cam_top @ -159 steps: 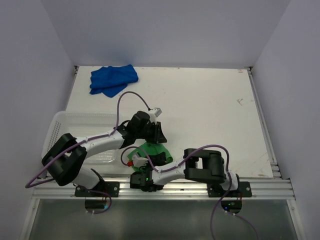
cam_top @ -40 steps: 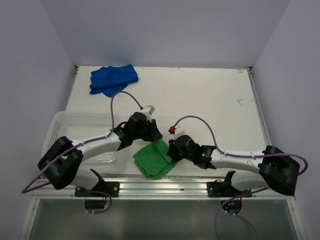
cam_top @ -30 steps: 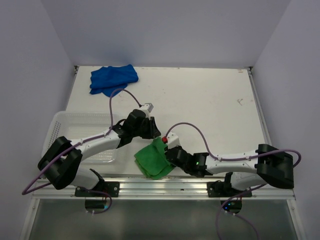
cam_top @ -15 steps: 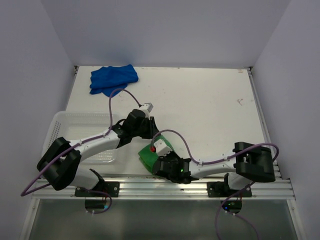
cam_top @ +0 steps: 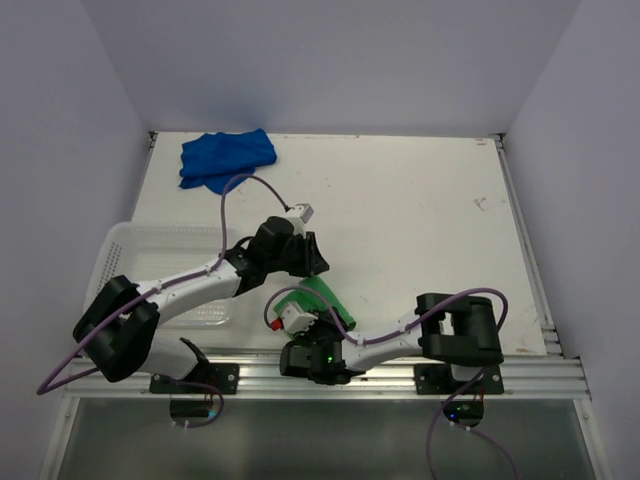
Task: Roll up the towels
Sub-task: Roll the towel
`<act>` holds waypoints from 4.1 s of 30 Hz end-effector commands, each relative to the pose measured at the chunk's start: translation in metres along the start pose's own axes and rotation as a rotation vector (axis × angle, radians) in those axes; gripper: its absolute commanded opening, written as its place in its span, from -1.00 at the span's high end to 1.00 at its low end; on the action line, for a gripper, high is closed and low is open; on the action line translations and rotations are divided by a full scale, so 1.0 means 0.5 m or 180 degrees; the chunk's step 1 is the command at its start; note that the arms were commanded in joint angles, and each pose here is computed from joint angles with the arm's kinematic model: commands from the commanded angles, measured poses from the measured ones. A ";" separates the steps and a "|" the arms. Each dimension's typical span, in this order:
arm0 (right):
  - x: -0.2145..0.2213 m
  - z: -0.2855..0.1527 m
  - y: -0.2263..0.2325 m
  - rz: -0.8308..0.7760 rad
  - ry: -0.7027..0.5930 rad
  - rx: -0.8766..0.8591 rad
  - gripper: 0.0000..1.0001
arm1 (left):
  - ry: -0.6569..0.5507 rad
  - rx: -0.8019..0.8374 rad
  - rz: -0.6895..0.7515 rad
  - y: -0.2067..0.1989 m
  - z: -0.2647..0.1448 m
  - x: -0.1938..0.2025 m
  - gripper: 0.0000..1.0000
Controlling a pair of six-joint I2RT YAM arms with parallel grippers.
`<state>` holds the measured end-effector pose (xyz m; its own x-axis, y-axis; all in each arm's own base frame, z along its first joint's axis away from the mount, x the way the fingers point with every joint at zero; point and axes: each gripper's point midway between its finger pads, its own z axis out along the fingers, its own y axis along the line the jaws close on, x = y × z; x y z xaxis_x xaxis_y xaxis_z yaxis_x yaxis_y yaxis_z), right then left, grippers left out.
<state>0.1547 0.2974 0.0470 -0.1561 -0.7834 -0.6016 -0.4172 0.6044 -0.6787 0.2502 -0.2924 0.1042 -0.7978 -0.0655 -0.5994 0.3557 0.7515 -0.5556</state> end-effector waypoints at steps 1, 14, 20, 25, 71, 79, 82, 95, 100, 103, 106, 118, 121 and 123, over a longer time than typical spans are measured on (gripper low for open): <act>-0.010 -0.001 0.025 -0.0069 0.0024 -0.0052 1.00 | -0.0133 0.0413 0.0087 -0.067 -0.012 -0.016 0.35; -0.006 0.007 0.045 -0.0240 0.0113 -0.0062 1.00 | 0.0189 0.0351 -0.0022 -0.033 -0.017 0.107 0.35; -0.007 0.005 0.042 -0.0191 0.0099 -0.0067 0.89 | 0.0233 0.0255 -0.0052 -0.007 -0.015 0.135 0.35; -0.021 -0.006 0.030 0.0037 0.0013 -0.0185 0.67 | 0.0250 -0.0054 -0.0056 0.044 0.000 0.160 0.38; -0.017 -0.007 -0.021 0.3443 0.0458 -0.2361 -0.23 | 0.0356 -0.0317 -0.0167 0.105 -0.002 0.217 0.39; 0.015 0.002 0.008 0.3358 0.0621 -0.2367 -0.22 | 0.0335 -0.0333 -0.0184 0.109 -0.008 0.219 0.39; 0.024 0.002 0.014 0.3317 0.0652 -0.2375 -0.18 | 0.0337 -0.0354 -0.0184 0.114 -0.011 0.223 0.39; 0.040 0.015 -0.006 0.2995 0.0540 -0.2183 0.79 | 0.0001 -0.0437 -0.0116 0.095 -0.024 0.121 0.24; 0.039 0.035 -0.047 0.2882 0.0432 -0.1783 0.88 | -0.0112 -0.0439 -0.0078 0.087 -0.031 0.060 0.15; 0.030 0.038 -0.065 0.2744 0.0348 -0.1581 0.88 | -0.0186 -0.0415 -0.0063 0.077 -0.036 0.032 0.10; 0.019 0.039 -0.075 0.2534 0.0253 -0.1338 0.89 | -0.0252 -0.0354 -0.0076 0.064 -0.043 0.012 0.08; -0.011 0.000 -0.047 0.1491 -0.0064 -0.0512 0.87 | -0.0351 -0.0312 -0.0102 0.047 -0.078 -0.010 0.03; -0.018 -0.009 -0.034 0.1238 -0.0106 -0.0333 0.86 | -0.0390 -0.0271 -0.0116 0.038 -0.092 -0.016 0.03; -0.019 -0.016 -0.013 0.1050 -0.0140 -0.0303 0.86 | -0.0397 -0.0248 -0.0120 0.033 -0.099 -0.017 0.02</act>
<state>0.1482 0.3033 0.0515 -0.3315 -0.4834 -0.8102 -0.5000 0.8183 -0.2837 0.2321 -0.2478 0.1065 -0.7761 -0.1499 -0.6126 0.2657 0.8032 -0.5331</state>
